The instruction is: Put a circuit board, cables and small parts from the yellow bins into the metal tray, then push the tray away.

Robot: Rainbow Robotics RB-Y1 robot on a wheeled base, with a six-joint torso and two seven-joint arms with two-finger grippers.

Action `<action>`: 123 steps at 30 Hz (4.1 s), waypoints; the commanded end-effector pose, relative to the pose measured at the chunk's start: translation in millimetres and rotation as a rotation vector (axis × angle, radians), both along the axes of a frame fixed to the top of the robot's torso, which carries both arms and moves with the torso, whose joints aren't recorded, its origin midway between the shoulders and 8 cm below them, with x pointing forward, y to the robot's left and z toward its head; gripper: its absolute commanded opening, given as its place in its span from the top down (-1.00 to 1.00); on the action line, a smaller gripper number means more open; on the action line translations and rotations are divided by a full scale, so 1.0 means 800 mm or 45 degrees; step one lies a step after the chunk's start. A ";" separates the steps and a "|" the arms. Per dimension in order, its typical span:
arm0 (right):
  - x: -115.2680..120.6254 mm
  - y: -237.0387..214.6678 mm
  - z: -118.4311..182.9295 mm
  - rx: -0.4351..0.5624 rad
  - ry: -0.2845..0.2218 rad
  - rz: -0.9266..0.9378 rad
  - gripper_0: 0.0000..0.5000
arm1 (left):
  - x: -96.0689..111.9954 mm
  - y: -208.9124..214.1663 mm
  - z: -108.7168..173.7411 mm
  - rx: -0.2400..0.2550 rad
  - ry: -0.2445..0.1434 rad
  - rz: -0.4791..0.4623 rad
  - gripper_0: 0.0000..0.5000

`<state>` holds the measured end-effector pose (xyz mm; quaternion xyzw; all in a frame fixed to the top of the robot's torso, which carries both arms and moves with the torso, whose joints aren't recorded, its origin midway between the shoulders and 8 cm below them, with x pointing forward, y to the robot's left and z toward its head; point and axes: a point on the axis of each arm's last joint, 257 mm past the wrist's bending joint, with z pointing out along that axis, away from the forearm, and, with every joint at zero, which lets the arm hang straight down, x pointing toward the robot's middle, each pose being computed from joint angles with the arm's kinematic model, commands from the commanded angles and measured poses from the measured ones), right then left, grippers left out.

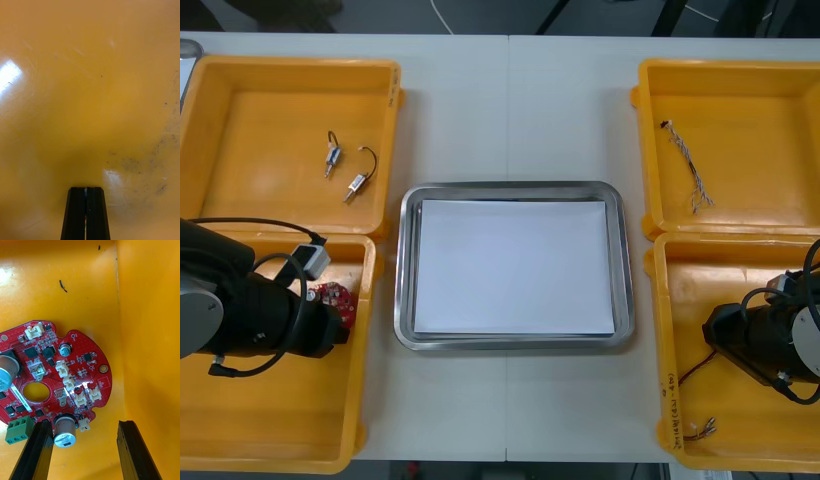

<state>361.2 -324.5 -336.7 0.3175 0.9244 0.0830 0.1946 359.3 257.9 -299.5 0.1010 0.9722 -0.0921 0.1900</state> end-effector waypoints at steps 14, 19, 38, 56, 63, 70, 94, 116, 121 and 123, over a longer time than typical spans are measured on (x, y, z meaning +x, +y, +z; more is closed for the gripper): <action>0.006 -0.014 0.047 -0.023 -0.110 -0.009 1.00 | -0.011 0.001 -0.020 -0.010 0.032 0.026 -1.00; 0.003 -0.021 0.065 -0.056 -0.120 0.007 1.00 | -0.008 0.000 -0.018 -0.016 0.023 0.026 -1.00; -0.004 -0.075 0.150 -0.178 -0.141 0.079 1.00 | -0.011 -0.005 -0.018 -0.038 0.030 0.021 -1.00; 0.019 -0.128 0.174 -0.217 -0.111 0.020 1.00 | -0.014 -0.001 -0.021 -0.026 0.036 0.010 -0.04; 0.025 -0.148 0.170 -0.229 -0.104 -0.015 1.00 | -0.014 0.001 -0.022 -0.011 0.032 -0.002 1.00; 0.031 -0.162 0.169 -0.242 -0.109 -0.028 1.00 | -0.015 0.003 -0.021 -0.009 0.033 -0.003 1.00; 0.035 -0.181 0.169 -0.259 -0.101 -0.044 1.00 | -0.021 0.043 0.075 0.090 -0.003 -0.019 1.00; 0.031 -0.179 0.172 -0.247 -0.092 -0.008 -1.00 | -0.010 0.063 0.168 0.140 -0.049 -0.037 1.00; 0.030 -0.180 0.175 -0.242 -0.098 0.004 -1.00 | -0.011 0.064 0.167 0.149 -0.051 -0.058 1.00; 0.030 -0.180 0.175 -0.242 -0.099 0.011 -1.00 | -0.011 0.065 0.167 0.170 -0.060 -0.101 1.00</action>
